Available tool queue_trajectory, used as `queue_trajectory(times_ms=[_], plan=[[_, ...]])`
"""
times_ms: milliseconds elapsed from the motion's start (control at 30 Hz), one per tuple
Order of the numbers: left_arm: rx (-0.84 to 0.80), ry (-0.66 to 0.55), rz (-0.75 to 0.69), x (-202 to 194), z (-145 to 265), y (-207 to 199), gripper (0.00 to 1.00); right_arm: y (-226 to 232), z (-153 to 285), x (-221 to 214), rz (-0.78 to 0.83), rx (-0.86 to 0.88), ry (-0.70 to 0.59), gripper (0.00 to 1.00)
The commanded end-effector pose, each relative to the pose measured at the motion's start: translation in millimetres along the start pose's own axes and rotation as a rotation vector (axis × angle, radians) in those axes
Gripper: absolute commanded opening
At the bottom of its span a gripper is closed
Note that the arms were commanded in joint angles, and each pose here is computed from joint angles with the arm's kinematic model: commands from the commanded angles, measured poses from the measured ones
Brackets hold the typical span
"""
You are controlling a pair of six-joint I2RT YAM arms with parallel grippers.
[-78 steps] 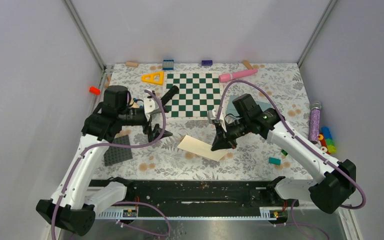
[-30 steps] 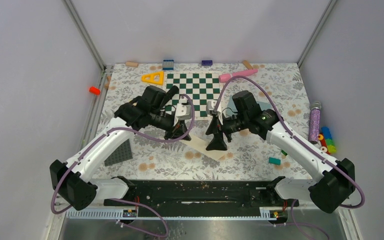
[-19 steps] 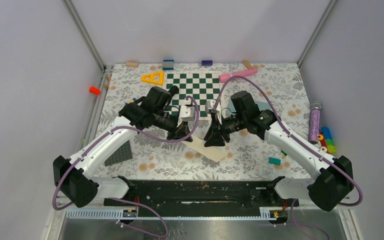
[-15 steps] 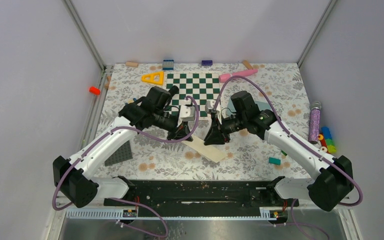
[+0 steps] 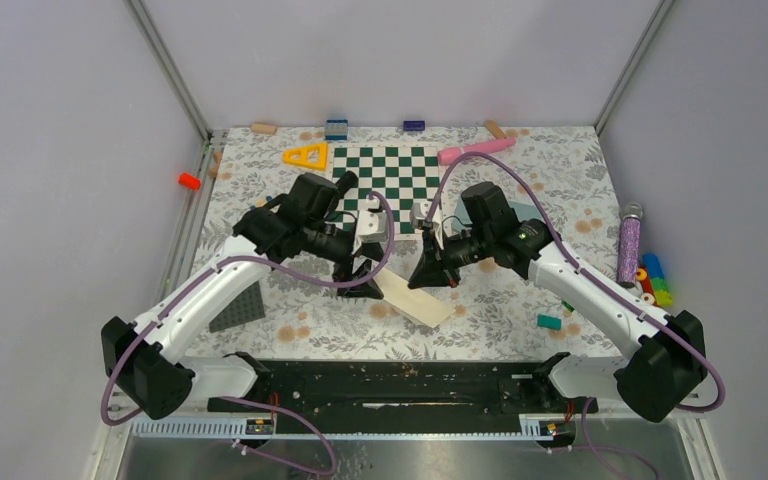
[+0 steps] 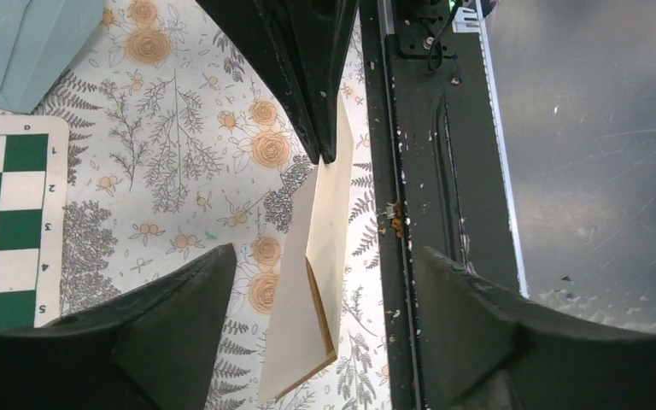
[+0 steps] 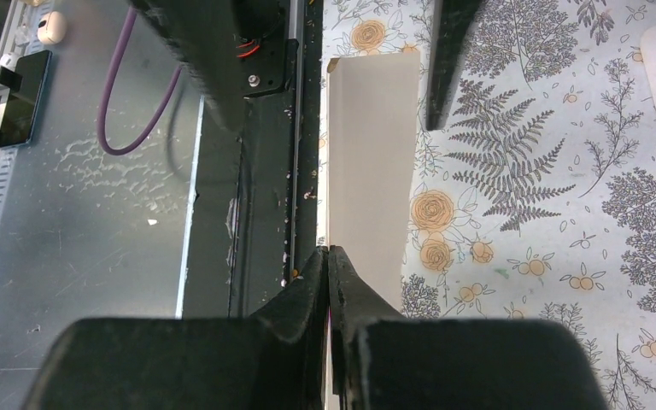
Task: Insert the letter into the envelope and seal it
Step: Fold the letter.
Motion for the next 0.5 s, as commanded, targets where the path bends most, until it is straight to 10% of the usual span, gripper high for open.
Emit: queue_trajectory(times_ms=[0,200,467], plan=[[0.008,-0.053,-0.069,15.1,6.2,-3.7,0.87,3.4,-1.3,0.0,0.022,0.023,0.002,0.00],[-0.010,-0.053,-0.040,14.4,1.6,0.6,0.93,3.8,-2.5,-0.7,0.031,0.024,0.013,0.00],[-0.029,-0.057,-0.013,17.3,-3.0,6.5,0.71,2.4,-6.9,-4.7,0.053,0.000,0.044,0.00]])
Point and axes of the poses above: each gripper's point midway between its finger pads, its own z axis back along the fingers, its own y axis along the line the jaws close on, x = y × z, the point moved 6 cm from there along z, back along the fingers, and after that the axes turned 7 degrees about -z, right-handed, at the moved point
